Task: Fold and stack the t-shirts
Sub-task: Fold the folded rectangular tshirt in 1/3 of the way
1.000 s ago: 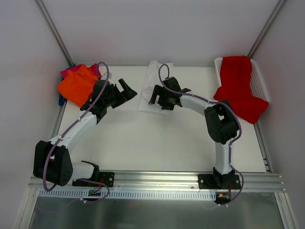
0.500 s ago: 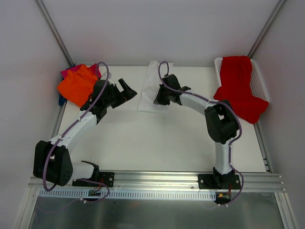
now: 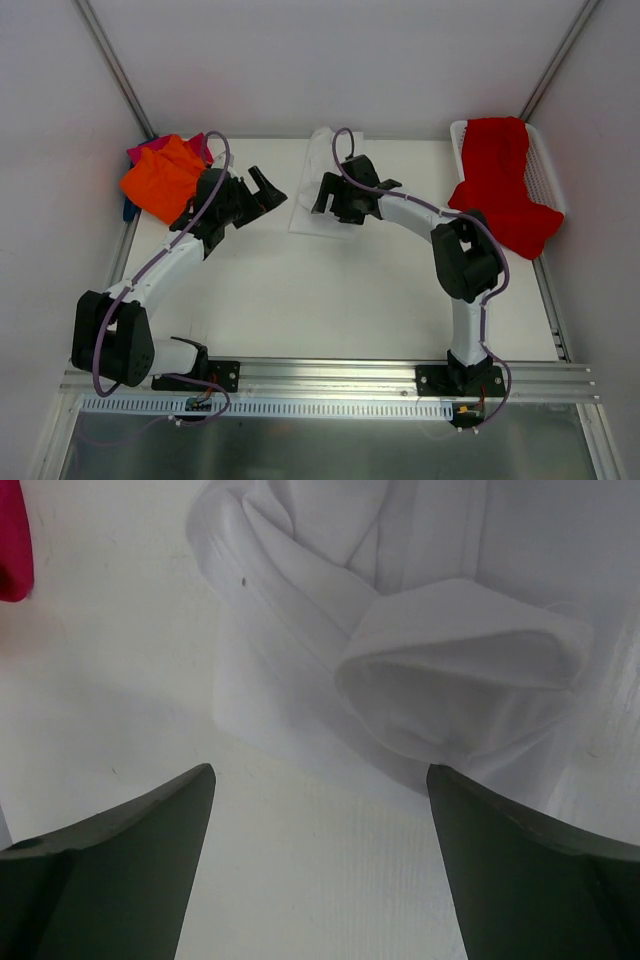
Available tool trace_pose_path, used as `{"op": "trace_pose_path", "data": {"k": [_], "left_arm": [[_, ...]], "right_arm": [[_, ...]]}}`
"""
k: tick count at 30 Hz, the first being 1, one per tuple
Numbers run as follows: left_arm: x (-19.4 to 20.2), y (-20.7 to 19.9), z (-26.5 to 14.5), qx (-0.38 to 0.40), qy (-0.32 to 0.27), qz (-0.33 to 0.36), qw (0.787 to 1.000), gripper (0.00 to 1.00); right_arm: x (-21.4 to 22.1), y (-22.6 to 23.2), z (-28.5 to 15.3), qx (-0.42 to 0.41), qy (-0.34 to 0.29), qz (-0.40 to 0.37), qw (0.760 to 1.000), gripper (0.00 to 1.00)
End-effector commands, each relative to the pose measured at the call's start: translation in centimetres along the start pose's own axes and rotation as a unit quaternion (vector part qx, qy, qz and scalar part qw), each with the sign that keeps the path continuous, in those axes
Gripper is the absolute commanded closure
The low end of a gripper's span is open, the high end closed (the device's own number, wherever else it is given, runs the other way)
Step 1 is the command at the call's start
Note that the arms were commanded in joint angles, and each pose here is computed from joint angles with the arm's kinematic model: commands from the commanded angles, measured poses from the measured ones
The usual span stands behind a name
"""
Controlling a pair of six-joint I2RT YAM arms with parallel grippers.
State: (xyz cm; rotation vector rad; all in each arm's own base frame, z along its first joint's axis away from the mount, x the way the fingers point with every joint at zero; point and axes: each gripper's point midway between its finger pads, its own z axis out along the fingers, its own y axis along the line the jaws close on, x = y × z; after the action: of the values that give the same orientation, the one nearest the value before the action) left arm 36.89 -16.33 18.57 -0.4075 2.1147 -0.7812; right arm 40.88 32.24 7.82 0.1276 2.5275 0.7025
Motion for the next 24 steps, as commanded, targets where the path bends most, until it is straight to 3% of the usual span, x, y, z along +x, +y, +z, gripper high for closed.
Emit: {"op": "trace_pose_path", "data": {"k": [1,13,24], "left_arm": [[-0.6,0.0,0.2,0.009,-0.013,0.006,1.0,0.01],[-0.2,0.4,0.8,0.011,-0.009,0.0,1.0,0.01],[0.1,0.6,0.8,0.012,-0.007,0.0,1.0,0.01]], "right_arm": [[-2.3,1.5,-3.8,0.002,-0.039,-0.022,0.999,0.08],[-2.1,0.9,-6.8,0.066,-0.049,-0.073,0.994,0.07],[0.1,-0.5,-2.1,0.088,-0.002,-0.08,0.993,0.15]]}}
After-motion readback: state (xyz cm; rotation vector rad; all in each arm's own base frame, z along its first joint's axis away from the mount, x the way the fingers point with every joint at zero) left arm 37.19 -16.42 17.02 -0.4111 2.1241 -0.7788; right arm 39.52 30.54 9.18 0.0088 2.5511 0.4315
